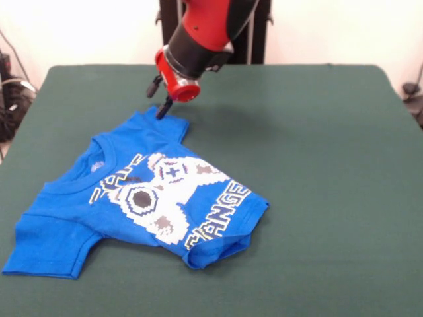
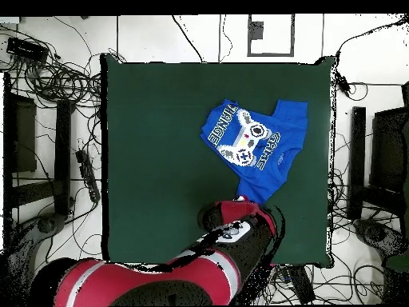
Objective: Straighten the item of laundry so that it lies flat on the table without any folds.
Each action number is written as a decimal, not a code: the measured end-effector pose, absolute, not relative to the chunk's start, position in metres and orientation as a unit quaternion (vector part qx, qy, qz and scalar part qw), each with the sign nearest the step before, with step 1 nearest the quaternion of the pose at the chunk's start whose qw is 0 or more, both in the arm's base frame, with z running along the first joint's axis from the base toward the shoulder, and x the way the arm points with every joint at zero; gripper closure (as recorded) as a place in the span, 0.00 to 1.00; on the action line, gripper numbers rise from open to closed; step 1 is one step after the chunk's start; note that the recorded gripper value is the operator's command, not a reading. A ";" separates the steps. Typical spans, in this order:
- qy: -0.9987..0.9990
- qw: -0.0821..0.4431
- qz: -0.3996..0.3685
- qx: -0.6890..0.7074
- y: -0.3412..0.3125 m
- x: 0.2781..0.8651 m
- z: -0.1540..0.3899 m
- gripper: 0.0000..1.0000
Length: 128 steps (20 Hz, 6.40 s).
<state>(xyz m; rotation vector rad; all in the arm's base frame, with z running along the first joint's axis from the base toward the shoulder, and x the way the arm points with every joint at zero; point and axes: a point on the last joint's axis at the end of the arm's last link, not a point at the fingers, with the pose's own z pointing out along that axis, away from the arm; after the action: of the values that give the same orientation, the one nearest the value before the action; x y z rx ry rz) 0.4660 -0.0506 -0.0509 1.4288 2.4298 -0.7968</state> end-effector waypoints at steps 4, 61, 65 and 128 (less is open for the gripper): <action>0.827 0.110 -0.285 0.472 -0.049 0.461 -0.049 0.00; 0.755 0.218 -0.467 0.406 -0.083 0.581 0.033 0.00; 0.758 0.219 -0.445 0.423 -0.089 0.594 0.035 0.00; 0.776 0.144 -0.295 0.539 -0.008 0.684 0.017 0.00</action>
<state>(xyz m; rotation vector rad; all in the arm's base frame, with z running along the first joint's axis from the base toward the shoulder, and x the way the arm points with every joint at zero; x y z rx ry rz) 0.6840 -0.0078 0.0174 1.5531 2.2363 -0.8494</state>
